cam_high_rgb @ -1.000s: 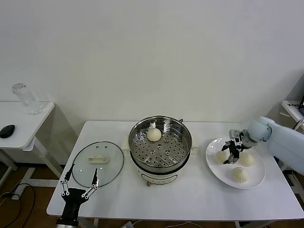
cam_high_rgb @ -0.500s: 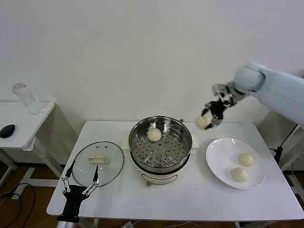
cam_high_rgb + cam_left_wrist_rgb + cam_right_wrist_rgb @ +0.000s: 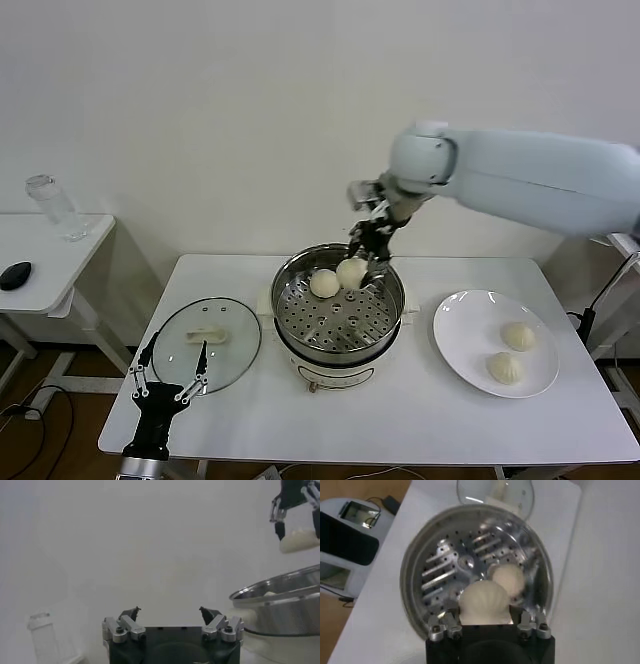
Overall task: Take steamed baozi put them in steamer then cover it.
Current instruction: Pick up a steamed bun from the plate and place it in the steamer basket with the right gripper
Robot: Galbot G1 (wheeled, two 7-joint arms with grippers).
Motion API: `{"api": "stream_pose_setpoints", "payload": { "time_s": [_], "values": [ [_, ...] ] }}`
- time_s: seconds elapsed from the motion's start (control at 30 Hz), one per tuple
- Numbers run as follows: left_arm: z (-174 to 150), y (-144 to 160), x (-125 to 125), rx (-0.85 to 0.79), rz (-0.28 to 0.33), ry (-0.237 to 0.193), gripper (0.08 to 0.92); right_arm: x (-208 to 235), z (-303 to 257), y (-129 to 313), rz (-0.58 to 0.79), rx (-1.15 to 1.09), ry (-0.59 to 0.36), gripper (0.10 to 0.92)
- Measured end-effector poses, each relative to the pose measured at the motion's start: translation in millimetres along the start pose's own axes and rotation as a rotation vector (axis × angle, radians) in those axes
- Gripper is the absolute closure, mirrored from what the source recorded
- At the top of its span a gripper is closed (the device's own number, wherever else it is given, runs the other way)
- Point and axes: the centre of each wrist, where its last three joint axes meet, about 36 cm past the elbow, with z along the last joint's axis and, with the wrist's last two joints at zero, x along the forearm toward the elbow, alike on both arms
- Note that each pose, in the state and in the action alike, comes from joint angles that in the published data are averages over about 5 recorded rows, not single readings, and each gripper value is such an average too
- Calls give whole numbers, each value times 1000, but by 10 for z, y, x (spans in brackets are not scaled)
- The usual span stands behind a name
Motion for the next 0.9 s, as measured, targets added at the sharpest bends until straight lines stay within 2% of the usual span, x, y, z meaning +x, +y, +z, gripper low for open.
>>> {"api": "stream_pose_setpoints", "payload": {
  "time_s": [0.4,0.9],
  "values": [
    [6,11,-13,2,-10,-1,177,-644,-570,18,-9,40,21,332],
    [17,24,1,8,-20,-2,177,-1122,-811,49,-15,51,35,331]
  ]
}}
